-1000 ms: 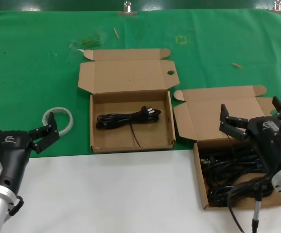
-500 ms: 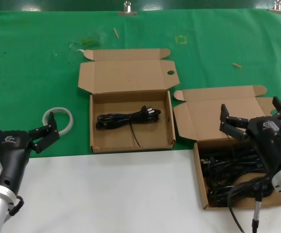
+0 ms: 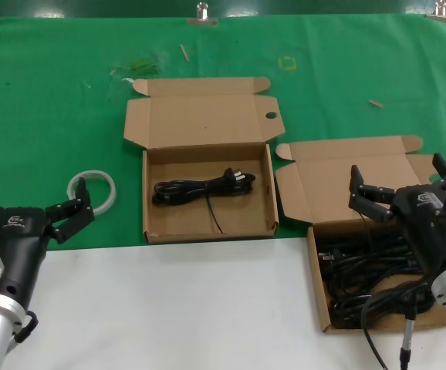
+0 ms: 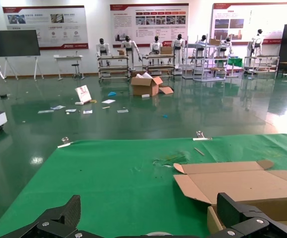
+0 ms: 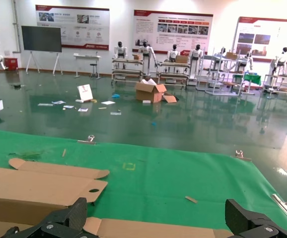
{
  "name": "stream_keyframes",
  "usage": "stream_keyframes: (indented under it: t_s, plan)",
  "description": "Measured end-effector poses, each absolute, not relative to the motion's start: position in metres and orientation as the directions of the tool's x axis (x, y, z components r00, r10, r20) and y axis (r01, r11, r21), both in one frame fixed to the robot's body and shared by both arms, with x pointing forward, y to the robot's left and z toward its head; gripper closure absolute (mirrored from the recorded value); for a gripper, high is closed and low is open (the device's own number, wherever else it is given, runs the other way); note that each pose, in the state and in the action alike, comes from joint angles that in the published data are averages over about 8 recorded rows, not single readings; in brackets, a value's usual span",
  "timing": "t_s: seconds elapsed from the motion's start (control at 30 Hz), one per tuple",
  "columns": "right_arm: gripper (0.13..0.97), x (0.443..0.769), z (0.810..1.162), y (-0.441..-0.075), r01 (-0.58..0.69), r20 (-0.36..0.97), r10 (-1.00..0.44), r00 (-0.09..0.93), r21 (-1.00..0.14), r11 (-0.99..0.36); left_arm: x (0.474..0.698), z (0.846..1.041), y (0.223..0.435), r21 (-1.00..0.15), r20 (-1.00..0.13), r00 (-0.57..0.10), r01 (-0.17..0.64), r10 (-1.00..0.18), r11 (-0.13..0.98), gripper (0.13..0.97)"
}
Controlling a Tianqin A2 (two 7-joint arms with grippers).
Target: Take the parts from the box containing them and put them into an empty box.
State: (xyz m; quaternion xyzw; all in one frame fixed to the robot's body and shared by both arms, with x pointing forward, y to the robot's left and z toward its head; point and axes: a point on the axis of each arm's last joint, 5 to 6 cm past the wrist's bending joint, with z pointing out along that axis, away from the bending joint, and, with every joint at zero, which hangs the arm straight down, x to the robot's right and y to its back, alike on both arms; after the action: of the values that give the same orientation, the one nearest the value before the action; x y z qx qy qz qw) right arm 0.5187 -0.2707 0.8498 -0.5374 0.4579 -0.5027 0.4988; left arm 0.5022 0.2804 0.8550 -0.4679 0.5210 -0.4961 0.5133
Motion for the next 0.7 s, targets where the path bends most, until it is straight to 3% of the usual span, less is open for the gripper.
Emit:
stream_keyframes:
  t_s: [0.7]
  plan:
    - [0.130, 0.5187, 0.8498, -0.2707, 0.009, 0.084, -0.994, 0.075, -0.996, -0.083, 0.5022, 0.8550, 0.2804, -0.997, -0.071, -0.035, 0.022, -0.997, 0.070, 0.132]
